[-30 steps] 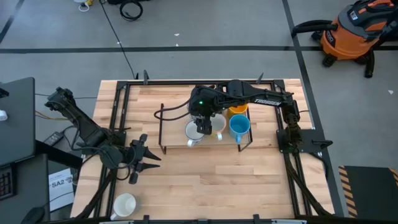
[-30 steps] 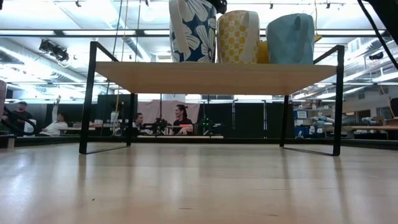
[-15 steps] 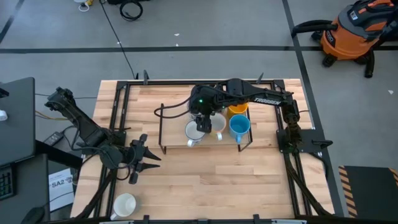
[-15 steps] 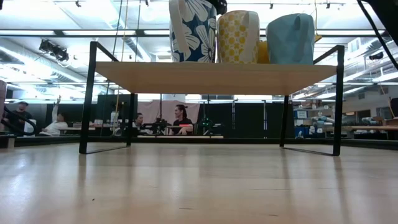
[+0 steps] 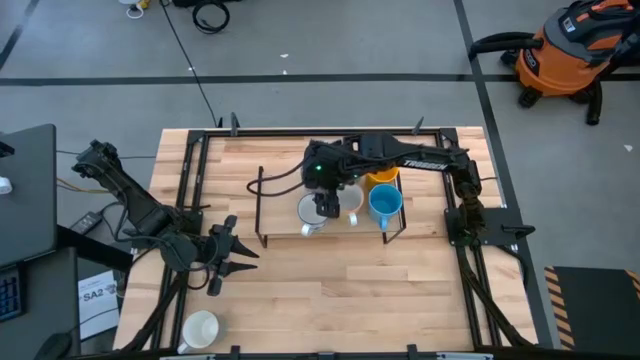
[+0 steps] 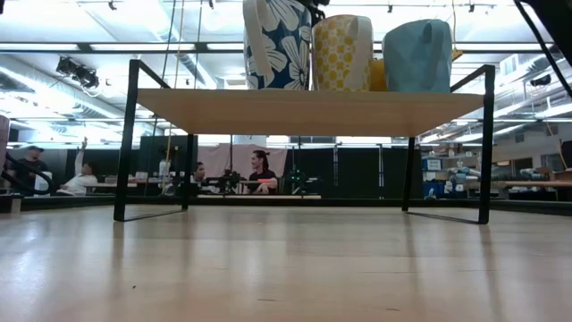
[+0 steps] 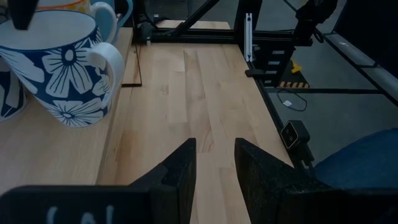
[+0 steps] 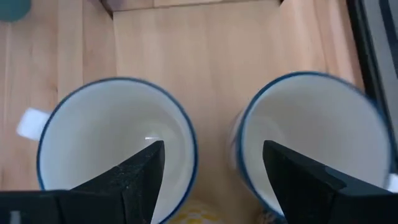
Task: Place coffee mugs
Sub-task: Adjust the blue patterned mugs on the shelf
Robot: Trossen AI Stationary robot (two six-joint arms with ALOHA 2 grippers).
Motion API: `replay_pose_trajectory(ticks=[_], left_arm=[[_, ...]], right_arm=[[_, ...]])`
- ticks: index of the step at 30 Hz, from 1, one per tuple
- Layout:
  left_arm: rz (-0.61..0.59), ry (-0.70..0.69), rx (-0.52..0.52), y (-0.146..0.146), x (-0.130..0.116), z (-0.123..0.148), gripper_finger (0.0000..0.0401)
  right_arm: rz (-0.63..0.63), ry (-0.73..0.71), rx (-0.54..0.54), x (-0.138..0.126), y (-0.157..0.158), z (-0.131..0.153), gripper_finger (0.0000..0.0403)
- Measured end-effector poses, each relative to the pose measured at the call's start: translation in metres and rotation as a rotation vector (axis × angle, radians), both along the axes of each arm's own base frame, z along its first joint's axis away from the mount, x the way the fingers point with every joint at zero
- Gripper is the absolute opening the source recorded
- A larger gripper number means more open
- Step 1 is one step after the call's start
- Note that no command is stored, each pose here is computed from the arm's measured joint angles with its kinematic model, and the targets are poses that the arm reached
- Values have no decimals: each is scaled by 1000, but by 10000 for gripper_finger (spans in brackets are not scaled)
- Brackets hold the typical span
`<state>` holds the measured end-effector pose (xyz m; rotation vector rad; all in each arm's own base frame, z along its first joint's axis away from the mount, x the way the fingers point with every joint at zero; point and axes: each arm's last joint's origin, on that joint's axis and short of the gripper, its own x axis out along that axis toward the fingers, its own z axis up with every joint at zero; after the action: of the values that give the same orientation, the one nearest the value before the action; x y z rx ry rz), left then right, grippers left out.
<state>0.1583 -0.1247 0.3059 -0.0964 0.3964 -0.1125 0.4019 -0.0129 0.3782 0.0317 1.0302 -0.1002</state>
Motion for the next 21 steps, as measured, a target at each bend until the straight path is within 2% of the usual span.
replay_pose_trajectory(ticks=[5,15,21], left_arm=[[0,0,0,0,0,0,117],[0,0,0,0,0,0,117],[0,0,0,0,0,0,117]], right_arm=[[0,26,-1,2,0,-9,278],[3,21,-7,2,-1,-9,277],[4,21,-7,2,-1,-9,258]])
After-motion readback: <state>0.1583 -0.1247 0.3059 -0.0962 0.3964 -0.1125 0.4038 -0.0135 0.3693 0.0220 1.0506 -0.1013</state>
